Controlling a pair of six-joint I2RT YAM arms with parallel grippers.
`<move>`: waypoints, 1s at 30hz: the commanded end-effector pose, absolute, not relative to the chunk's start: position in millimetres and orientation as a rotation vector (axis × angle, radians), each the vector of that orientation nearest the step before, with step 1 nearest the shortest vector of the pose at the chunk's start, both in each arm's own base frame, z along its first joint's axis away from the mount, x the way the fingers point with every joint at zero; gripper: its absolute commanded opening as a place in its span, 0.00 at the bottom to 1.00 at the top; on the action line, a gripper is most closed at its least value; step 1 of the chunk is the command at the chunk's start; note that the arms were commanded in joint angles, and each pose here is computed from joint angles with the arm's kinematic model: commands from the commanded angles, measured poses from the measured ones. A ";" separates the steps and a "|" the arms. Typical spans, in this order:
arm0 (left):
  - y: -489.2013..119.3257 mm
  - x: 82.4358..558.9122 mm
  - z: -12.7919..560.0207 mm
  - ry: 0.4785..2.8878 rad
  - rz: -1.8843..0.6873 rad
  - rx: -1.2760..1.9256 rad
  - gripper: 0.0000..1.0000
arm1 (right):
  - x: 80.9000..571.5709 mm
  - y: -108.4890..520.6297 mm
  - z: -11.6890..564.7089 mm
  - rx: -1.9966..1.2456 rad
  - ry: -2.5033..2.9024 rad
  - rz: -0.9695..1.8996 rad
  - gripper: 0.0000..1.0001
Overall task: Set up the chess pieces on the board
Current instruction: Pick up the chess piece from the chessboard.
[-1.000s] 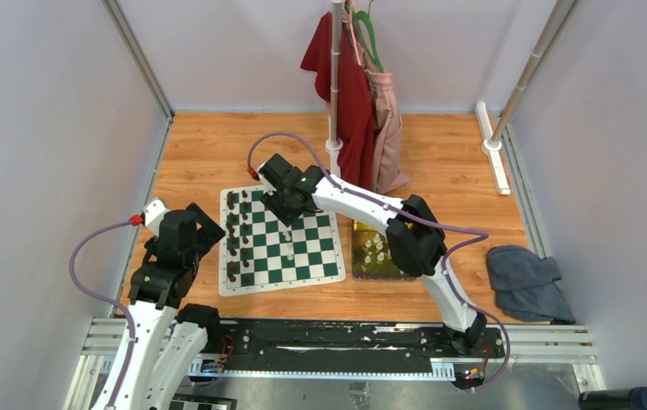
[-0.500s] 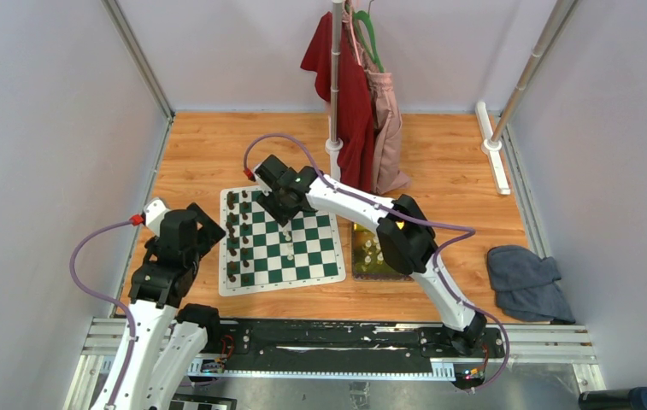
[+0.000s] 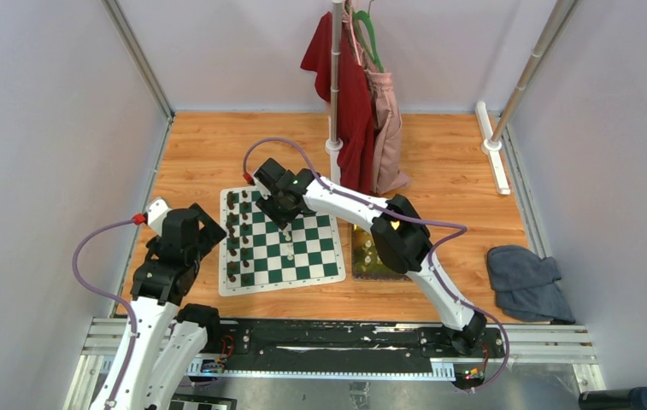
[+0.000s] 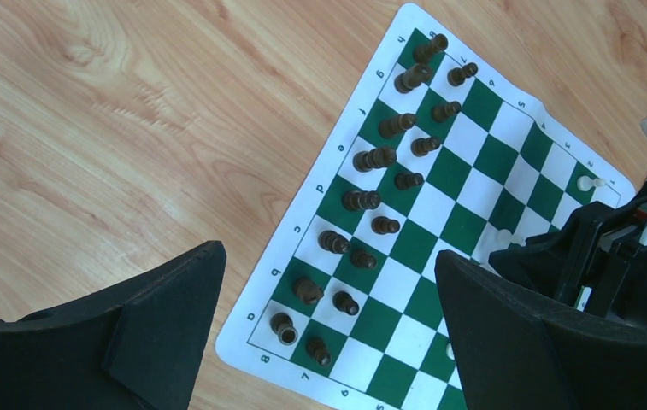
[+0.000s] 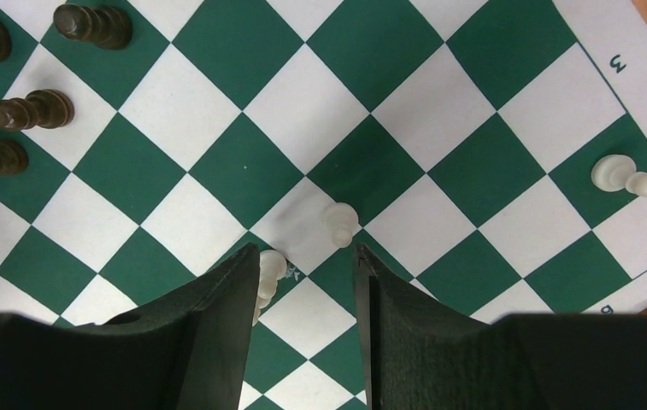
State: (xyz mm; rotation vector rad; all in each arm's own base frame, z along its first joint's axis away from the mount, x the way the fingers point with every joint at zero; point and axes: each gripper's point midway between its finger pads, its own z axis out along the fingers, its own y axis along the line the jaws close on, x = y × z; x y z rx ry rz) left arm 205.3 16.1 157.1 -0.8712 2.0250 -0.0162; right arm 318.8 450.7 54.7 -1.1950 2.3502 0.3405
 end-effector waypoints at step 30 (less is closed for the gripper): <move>20.5 205.3 142.7 2.045 0.029 -0.879 1.00 | 338.4 453.0 48.7 -1.145 2.381 0.401 0.37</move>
